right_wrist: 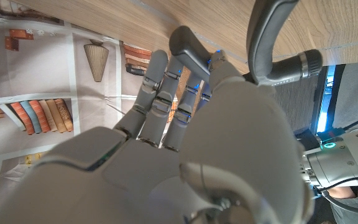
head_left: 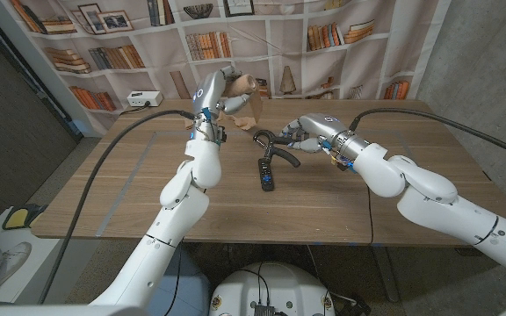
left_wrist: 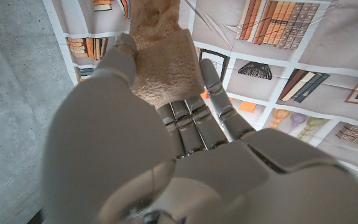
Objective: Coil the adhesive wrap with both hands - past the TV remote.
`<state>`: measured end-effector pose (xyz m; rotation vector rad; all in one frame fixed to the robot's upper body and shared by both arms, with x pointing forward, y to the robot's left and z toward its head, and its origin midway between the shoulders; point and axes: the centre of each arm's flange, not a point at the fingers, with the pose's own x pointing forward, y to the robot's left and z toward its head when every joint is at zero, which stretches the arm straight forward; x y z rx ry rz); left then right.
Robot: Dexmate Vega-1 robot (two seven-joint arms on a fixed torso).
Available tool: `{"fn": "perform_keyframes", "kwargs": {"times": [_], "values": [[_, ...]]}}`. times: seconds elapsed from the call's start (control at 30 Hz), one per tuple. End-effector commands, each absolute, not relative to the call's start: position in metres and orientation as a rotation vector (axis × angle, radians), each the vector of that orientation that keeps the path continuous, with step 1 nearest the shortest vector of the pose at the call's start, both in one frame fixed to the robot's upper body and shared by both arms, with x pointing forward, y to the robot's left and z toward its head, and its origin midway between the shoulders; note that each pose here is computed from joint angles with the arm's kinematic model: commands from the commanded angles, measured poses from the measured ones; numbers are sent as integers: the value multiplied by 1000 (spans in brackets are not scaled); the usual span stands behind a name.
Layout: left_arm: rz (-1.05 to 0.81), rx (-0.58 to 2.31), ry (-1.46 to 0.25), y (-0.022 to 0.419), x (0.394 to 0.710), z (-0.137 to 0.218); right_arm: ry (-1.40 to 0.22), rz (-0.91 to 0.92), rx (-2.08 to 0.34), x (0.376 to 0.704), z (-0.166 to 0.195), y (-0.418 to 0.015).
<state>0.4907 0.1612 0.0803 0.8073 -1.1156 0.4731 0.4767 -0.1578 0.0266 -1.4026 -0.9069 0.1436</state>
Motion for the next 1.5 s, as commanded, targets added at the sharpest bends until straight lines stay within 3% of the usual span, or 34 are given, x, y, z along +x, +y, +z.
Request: {"fn": "perform_keyframes", "kwargs": {"times": [0.03, 1.5], "values": [[436, 809, -1150, 142, 492, 83, -935, 158, -1374, 476, 28, -151], [253, 855, -1273, 96, 480, 87, -941, 229, -1402, 479, 22, -125]]}}
